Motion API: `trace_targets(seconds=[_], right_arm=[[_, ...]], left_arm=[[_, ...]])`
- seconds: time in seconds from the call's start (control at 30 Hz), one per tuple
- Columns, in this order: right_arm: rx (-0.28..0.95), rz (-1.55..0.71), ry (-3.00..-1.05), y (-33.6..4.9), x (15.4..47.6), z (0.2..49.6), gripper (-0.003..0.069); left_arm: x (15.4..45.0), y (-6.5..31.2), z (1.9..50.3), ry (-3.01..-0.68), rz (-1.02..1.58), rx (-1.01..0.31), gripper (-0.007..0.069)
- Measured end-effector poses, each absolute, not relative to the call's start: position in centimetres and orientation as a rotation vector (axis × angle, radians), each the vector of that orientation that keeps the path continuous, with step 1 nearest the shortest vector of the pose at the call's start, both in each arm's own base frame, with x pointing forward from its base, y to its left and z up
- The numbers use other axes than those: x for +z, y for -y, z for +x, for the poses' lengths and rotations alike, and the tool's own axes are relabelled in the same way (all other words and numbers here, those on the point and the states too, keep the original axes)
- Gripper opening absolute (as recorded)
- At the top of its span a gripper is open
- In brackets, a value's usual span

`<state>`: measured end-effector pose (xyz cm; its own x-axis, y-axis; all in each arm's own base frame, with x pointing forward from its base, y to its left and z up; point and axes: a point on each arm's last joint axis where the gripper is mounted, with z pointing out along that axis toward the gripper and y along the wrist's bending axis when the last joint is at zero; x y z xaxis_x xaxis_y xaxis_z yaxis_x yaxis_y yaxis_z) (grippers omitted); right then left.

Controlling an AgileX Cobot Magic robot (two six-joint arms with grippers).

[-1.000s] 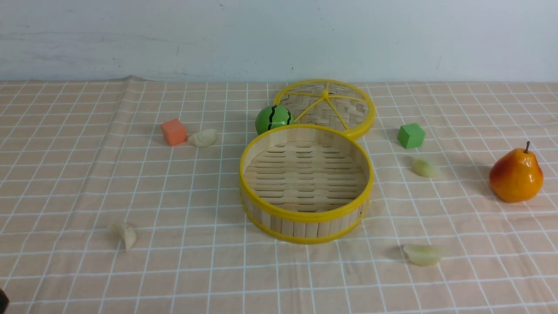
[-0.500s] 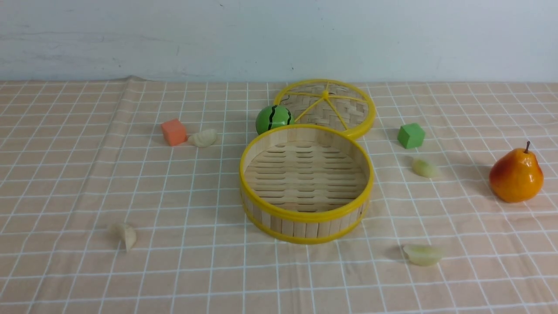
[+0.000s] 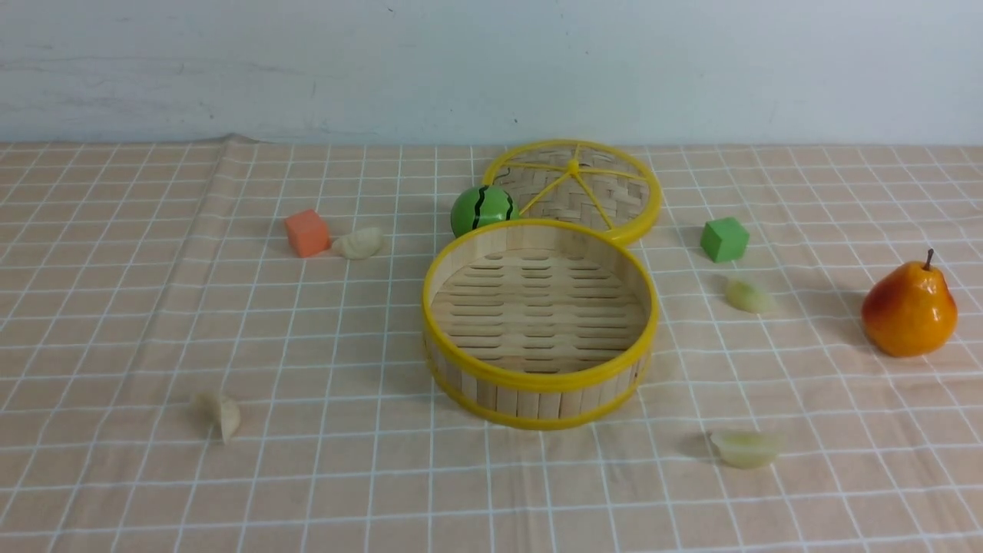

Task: Put the dumplings into the steamer on the table with the brown tablecloth.
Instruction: 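Reach for and grasp a dumpling on the table with the left gripper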

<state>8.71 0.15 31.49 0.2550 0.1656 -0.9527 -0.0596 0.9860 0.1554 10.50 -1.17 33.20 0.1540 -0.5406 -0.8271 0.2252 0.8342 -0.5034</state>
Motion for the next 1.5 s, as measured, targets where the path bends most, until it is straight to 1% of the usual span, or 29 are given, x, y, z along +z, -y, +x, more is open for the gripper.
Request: trace_targets(seconds=[0.1,0.13,0.17,0.2,0.27,0.3,0.33,0.37,0.43,0.47,0.5,0.57,0.63,0.67,0.7,0.8,0.93,0.97,1.0,1.17,1.2,1.23,1.27,1.3,1.37,1.4,1.43,1.47,1.5], right_arm=[[0.145,0.1,-1.461,-0.2,30.0,10.8,-0.0001],[0.144,0.102,-1.494,-0.3,29.7,11.4,0.0],[0.143,0.102,-1.501,-0.3,29.6,11.4,0.0],[0.141,0.107,-1.562,-0.3,28.9,12.4,0.0],[0.147,0.119,-1.623,-0.3,28.2,13.1,0.0],[0.152,0.126,-1.646,-0.3,28.0,13.3,0.0],[0.17,0.152,-1.748,-0.4,27.5,13.8,0.0],[0.176,0.163,-1.795,-0.5,27.3,14.1,0.0],[0.162,0.167,-2.007,-0.6,26.8,14.4,0.0],[0.16,0.167,-2.029,-0.6,26.8,14.4,0.0],[0.135,0.151,-2.182,-0.6,26.5,14.6,0.0001],[0.113,0.099,-2.363,-0.8,26.3,15.1,0.0001],[0.141,0.023,-2.42,-1.4,26.7,15.8,0.0001],[0.153,-0.003,-2.422,-1.6,26.8,16.2,0.0001],[0.157,-0.011,-2.423,-1.7,26.7,16.2,0.0001],[0.204,-0.14,-2.388,-2.8,26.5,17.9,0.0001],[0.225,-0.243,-2.384,-3.5,25.8,18.8,0.0002],[0.225,-0.248,-2.384,-3.5,25.8,18.9,0.0002],[0.218,-0.298,-2.371,-3.6,25.7,19.1,0.0002],[0.191,-0.407,-2.344,-3.7,25.7,19.1,0.0003],[0.19,-0.41,-2.343,-3.7,25.7,19.1,0.0003],[0.186,-0.422,-2.341,-3.8,25.7,19.2,0.0003],[0.186,-0.424,-2.341,-3.8,25.7,19.2,0.0003],[0.185,-0.428,-2.341,-3.8,25.7,19.2,0.0003],[0.185,-0.429,-2.338,-3.8,25.7,19.2,0.0003],[0.185,-0.429,-2.338,-3.8,25.7,19.2,0.0003],[0.183,-0.429,-2.336,-3.8,25.7,19.2,0.0006],[0.179,-0.429,-2.33,-3.8,25.8,19.2,0.0007],[0.179,-0.429,-2.329,-3.7,25.8,19.2,0.0008]], left_arm=[[31.4,1.5,13.6,-1.46,-0.33,-0.542,0.005],[30.7,1.6,14.6,-1.511,-0.345,-0.536,0.005],[30.7,1.6,14.6,-1.511,-0.345,-0.536,0.005],[29.3,1.8,16.4,-1.6,-0.401,-0.545,0.005],[27.7,1.9,18.0,-1.686,-0.508,-0.584,0.0053],[27.5,1.9,18.3,-1.703,-0.548,-0.605,0.0053],[26.3,2.1,19.5,-1.806,-0.67,-0.63,0.0053],[26.1,2.2,20.0,-1.849,-0.695,-0.628,0.0053],[25.7,3.0,21.1,-2.02,-0.667,-0.547,0.0054],[25.9,3.0,21.1,-2.027,-0.661,-0.536,0.0054],[26.4,3.8,21.8,-2.118,-0.574,-0.452,0.0054],[27.8,5.3,23.1,-2.207,-0.409,-0.325,0.0054],[28.7,6.5,24.5,-2.267,-0.309,-0.235,0.0045],[29.4,6.8,25.1,-2.272,-0.282,-0.211,0.0039],[29.4,6.8,25.1,-2.272,-0.282,-0.211,0.0039],[31.0,8.4,29.9,-2.318,-0.173,-0.111,-0.0013],[31.3,10.3,35.3,-2.377,-0.066,-0.07,-0.0013],[30.9,10.5,35.8,-2.391,-0.058,-0.065,-0.0013],[31.0,11.5,37.8,-2.417,0.005,-0.072,-0.0013],[29.6,14.0,43.3,-2.459,0.106,-0.118,-0.001],[29.5,14.1,43.5,-2.462,0.109,-0.121,-0.0009],[28.6,14.4,44.9,-2.471,0.118,-0.129,0.0008],[28.8,14.5,45.4,-2.463,0.118,-0.137,0.002],[27.8,14.8,46.7,-2.471,0.119,-0.147,0.006],[26.9,14.7,48.5,-2.46,0.106,-0.166,0.0138],[26.8,14.6,48.6,-2.46,0.106,-0.166,0.0147],[25.4,14.3,50.0,-2.464,0.097,-0.158,0.0235],[24.7,14.1,50.6,-2.465,0.1,-0.151,0.0283],[24.9,14.1,50.6,-2.459,0.103,-0.152,0.0293]])
